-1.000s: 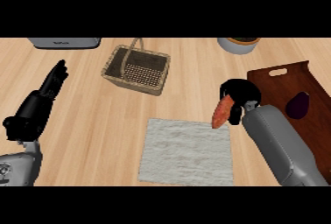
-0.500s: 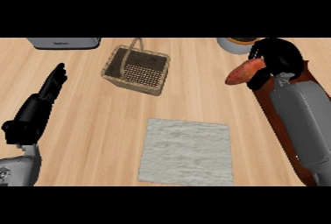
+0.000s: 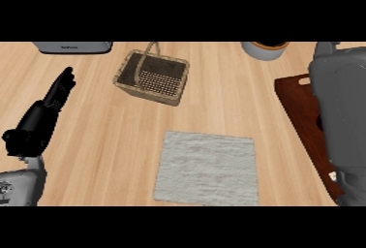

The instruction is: Pick the sweet potato from the placemat and place it in the basket

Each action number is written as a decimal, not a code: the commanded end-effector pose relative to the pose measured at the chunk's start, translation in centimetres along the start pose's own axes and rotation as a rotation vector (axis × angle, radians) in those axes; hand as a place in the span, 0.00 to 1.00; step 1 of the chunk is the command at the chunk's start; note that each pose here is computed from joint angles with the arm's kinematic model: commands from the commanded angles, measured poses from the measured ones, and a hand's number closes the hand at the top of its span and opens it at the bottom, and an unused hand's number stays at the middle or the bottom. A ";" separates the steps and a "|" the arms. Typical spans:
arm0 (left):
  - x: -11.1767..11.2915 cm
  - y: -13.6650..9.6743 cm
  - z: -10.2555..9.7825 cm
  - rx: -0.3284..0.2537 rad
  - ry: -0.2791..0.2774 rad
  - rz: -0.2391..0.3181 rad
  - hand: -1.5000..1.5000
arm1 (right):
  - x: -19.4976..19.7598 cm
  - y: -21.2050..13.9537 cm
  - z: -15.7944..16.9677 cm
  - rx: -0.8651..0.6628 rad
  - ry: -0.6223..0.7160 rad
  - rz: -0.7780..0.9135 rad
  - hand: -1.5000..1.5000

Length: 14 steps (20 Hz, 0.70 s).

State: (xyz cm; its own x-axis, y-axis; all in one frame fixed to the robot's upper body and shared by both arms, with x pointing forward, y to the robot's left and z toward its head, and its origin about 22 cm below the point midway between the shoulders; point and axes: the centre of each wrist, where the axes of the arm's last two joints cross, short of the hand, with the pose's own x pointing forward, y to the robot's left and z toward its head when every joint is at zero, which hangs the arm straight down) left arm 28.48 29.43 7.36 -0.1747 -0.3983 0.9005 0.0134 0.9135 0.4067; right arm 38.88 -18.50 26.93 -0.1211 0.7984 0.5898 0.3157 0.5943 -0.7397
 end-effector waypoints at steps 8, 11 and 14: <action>0.9 -0.8 -1.6 -0.016 -0.004 0.006 0.50 | 15.1 -4.7 -1.4 0.102 -0.136 -0.148 1.00; -0.2 -0.3 0.0 -0.032 -0.023 0.008 0.50 | 17.6 -3.1 -1.7 0.178 -0.110 -0.147 1.00; -0.1 0.1 -0.6 -0.015 -0.028 0.008 0.50 | 18.4 -3.9 -3.5 0.189 -0.111 -0.140 1.00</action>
State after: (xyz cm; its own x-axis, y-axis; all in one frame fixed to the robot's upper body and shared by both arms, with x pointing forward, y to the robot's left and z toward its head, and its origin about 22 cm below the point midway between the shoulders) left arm 29.14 28.71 7.48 -0.1915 -0.3922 0.8997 0.0302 0.9139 0.4048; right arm 37.94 -7.87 40.21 -0.2620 0.7073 0.6565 0.1434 0.7013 -0.6983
